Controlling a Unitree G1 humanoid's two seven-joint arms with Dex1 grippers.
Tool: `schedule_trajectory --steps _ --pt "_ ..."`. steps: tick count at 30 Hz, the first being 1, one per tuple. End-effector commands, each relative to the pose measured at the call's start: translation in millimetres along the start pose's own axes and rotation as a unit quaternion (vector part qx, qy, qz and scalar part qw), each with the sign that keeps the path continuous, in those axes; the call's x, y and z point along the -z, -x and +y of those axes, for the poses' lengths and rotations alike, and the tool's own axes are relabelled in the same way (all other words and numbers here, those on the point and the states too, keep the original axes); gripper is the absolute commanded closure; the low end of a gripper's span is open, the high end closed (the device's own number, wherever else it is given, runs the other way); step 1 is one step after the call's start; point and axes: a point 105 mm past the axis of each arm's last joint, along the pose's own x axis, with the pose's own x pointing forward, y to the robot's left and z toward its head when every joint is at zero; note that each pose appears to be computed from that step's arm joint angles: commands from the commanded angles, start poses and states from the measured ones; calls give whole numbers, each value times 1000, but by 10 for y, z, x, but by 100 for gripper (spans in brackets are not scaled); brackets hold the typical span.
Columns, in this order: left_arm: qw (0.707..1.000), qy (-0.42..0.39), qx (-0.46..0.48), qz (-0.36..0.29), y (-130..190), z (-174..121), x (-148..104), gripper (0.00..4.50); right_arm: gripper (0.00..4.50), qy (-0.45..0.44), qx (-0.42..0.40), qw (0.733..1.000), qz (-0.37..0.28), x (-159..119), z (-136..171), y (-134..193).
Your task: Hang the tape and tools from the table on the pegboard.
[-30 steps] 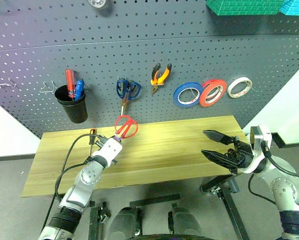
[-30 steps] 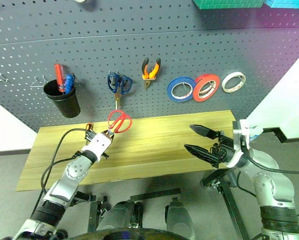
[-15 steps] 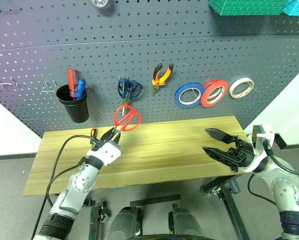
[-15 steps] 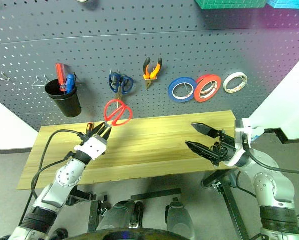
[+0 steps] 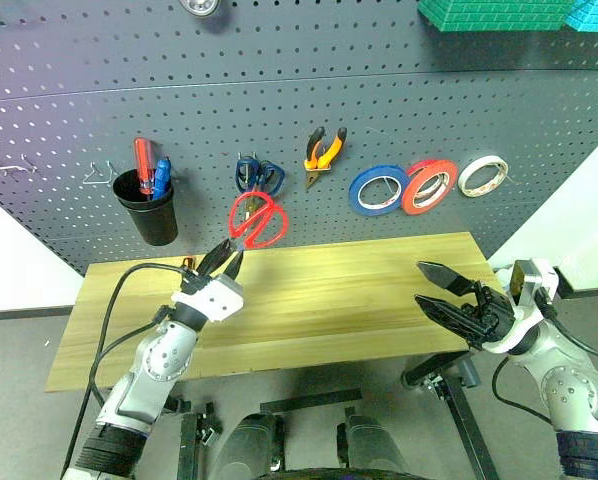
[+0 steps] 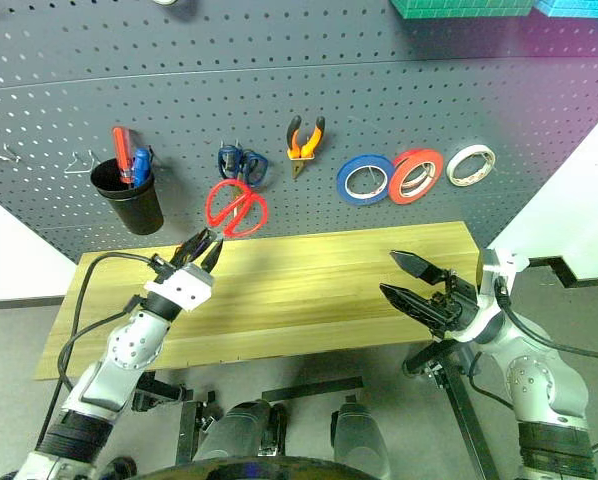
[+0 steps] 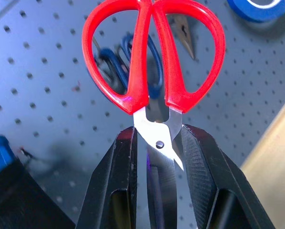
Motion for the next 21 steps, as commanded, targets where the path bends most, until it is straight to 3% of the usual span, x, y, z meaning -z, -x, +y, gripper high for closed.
schedule_trajectory --steps 1,16,21 --pt "999 -7 -23 -25 -60 144 -114 345 0 18 -9 1000 -4 -51 6 -18" --pt "998 35 -57 6 -278 253 77 345 0 22 -16 1000 14 52 2 42" --pt "997 61 -44 17 -366 139 148 345 0 26 -17 999 15 58 -8 44"
